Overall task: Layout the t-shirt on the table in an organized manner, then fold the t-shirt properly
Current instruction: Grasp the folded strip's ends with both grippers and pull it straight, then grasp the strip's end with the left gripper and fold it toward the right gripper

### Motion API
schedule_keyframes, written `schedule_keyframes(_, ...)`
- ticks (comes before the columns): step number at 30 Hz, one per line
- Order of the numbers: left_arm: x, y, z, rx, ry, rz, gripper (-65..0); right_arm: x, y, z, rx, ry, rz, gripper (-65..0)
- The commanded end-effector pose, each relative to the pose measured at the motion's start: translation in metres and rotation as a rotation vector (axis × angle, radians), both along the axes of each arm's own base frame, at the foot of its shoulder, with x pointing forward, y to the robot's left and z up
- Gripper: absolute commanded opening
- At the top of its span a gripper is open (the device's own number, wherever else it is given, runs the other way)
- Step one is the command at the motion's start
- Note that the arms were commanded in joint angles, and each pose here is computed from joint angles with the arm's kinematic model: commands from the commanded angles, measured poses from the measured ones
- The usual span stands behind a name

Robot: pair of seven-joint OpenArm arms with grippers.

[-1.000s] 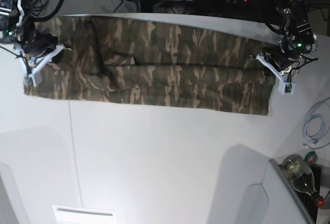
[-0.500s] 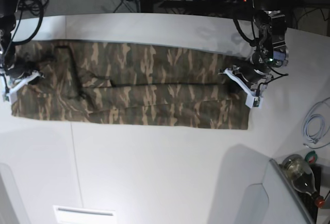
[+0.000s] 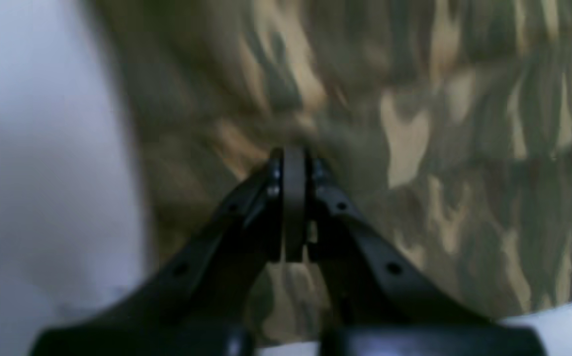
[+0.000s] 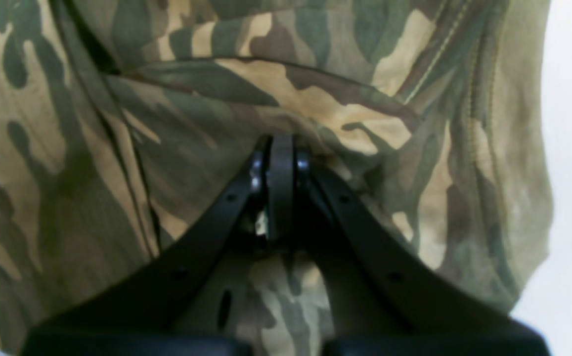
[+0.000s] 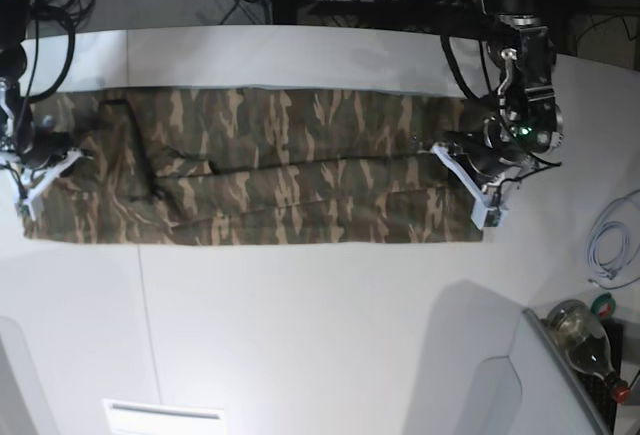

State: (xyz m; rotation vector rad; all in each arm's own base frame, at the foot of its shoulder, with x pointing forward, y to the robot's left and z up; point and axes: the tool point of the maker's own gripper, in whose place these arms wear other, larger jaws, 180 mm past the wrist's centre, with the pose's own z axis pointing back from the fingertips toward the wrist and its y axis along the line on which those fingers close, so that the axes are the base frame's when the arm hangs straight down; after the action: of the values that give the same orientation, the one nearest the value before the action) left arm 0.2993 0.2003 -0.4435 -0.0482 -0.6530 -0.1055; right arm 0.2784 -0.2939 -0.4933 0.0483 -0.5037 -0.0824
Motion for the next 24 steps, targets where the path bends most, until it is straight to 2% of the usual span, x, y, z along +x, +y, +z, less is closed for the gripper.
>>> schedule_keyframes(1,0.008,0.007,0.016,0.023,-0.037,-0.009,-65.0,0.014,-0.007,0.014,-0.014,-0.049,0.004,-64.8)
schedule_keyframes(4,0.003,0.028,0.036,0.095,-0.067,-0.023,-65.0,0.015,-0.017,0.015,-0.043,-0.049,-0.057,-64.8)
schedule_keyframes(7,-0.001,0.064,0.057,0.131,-0.114,0.056,-65.0,0.014,-0.020,0.016,-0.053,-0.048,-0.078,-65.0)
schedule_keyframes(10,-0.009,0.099,0.067,0.146,-0.132,0.137,-65.0,0.015,-0.016,0.026,-0.062,-0.087,-0.056,-65.0)
schedule_keyframes(16,-0.039,0.139,0.051,0.105,-0.078,0.099,-65.0,0.013,0.011,0.105,-0.068,-0.339,-0.032,-64.2)
schedule_keyframes(18,-0.042,0.146,0.046,0.087,-0.064,0.106,-65.0,0.007,0.024,0.122,-0.062,-0.387,-0.026,-64.2)
schedule_keyframes(22,-0.044,0.156,0.030,0.021,-0.048,0.181,-23.7,-0.008,0.049,0.123,-0.014,-0.400,-0.028,-64.2)
schedule_keyframes(24,-0.041,0.154,0.028,-0.024,-0.088,0.202,-7.1,-0.013,0.054,0.118,-0.003,-0.387,-0.030,-64.2)
